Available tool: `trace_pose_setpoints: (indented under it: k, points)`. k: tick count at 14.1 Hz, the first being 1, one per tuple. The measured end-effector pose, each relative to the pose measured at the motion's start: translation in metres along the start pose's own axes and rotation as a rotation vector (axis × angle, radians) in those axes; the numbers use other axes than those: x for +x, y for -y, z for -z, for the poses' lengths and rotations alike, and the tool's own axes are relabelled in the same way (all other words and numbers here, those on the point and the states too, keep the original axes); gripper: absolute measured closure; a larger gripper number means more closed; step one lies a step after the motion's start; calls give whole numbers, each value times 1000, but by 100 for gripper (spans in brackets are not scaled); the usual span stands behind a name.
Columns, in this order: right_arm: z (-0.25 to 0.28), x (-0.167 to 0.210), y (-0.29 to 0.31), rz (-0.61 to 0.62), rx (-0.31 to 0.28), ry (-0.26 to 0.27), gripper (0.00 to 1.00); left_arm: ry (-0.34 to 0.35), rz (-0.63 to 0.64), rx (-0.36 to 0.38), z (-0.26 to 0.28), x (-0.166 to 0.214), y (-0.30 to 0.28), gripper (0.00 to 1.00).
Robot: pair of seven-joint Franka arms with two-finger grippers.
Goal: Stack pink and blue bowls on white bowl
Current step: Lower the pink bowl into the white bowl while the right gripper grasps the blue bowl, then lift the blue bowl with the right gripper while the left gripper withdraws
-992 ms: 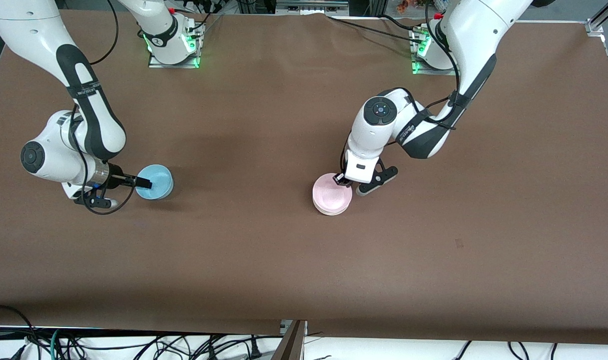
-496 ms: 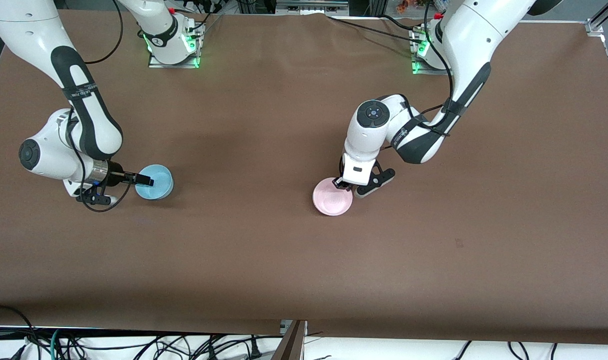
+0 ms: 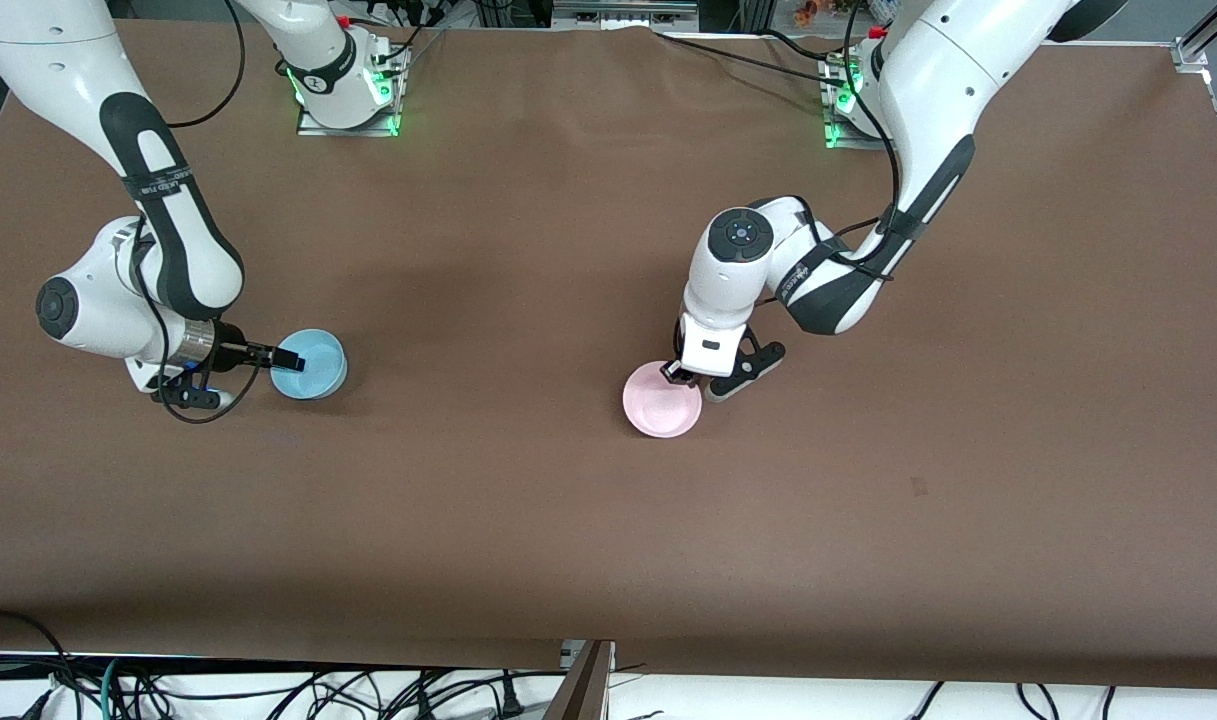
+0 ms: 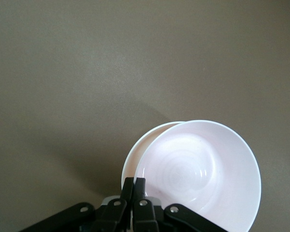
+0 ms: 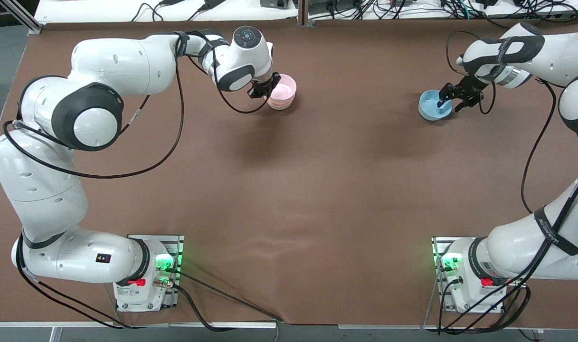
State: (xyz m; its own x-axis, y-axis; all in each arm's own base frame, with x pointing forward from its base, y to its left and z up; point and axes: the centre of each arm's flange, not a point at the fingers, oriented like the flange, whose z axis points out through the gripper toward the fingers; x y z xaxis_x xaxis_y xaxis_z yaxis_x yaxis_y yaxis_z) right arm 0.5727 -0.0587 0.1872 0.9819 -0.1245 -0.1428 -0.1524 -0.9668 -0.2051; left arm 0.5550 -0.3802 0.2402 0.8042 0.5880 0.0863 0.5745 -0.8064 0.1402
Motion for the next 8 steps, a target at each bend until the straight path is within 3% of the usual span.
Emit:
trace_pose_setpoints:
  k: [2,3,8]
  points:
    - [1,0,0,0,0,-1,25,1,0,-1,-1,-1,-1,95]
    - [1,0,0,0,0,-2,24,1,1,-1,-1,0,-1,89]
    - [5,1,-3,6,-1,-9,25,-17,19,-29,11,13,-10,43]
